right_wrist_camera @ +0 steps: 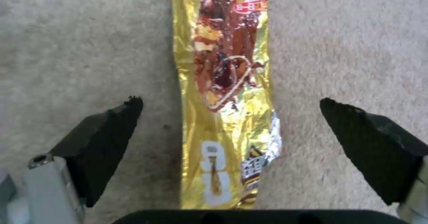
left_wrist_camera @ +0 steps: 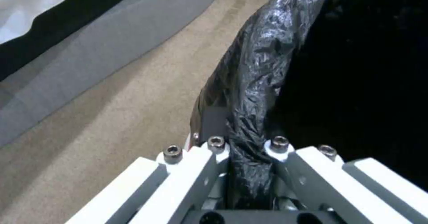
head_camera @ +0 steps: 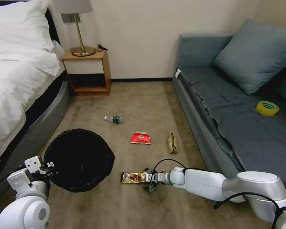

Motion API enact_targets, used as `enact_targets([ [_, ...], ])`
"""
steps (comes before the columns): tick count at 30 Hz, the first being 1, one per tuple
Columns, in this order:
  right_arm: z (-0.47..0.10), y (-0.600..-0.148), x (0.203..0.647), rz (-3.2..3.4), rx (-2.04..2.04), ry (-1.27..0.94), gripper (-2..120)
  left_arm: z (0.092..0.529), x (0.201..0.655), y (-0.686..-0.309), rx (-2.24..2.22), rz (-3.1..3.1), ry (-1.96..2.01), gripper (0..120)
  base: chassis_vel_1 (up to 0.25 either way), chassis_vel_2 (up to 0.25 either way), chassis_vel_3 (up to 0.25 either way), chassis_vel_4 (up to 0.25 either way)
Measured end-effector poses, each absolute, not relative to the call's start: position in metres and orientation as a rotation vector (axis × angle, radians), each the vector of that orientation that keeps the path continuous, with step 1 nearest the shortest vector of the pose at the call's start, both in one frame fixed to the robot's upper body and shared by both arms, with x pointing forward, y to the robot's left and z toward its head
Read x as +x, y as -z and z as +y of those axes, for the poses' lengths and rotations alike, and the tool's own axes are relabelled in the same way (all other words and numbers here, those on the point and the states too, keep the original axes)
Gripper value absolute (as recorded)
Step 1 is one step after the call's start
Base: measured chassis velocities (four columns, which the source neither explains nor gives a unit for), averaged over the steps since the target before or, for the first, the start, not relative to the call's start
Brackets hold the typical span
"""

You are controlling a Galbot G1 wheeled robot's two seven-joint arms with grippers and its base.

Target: Pick up the trash bin, then pick up the garbage on the floor and place it into the trash bin.

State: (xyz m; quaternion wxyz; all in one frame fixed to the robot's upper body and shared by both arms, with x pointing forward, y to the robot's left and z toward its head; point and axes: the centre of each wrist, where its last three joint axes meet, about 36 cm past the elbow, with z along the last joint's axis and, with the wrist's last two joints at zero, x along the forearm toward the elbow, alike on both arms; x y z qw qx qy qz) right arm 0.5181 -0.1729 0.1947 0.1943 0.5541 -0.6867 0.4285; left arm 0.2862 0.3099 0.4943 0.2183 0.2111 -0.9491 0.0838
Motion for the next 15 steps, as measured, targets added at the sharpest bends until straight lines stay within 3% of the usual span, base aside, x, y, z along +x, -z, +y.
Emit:
enact_targets([
  [15, -0.173, -0.1898, 0.5271, -1.941, 1.534, -1.224, 100, 0.3087, 0.2861, -0.4924, 0.585, -2.628, -0.231, 3, 0.0, 0.0, 0.0, 0.0],
])
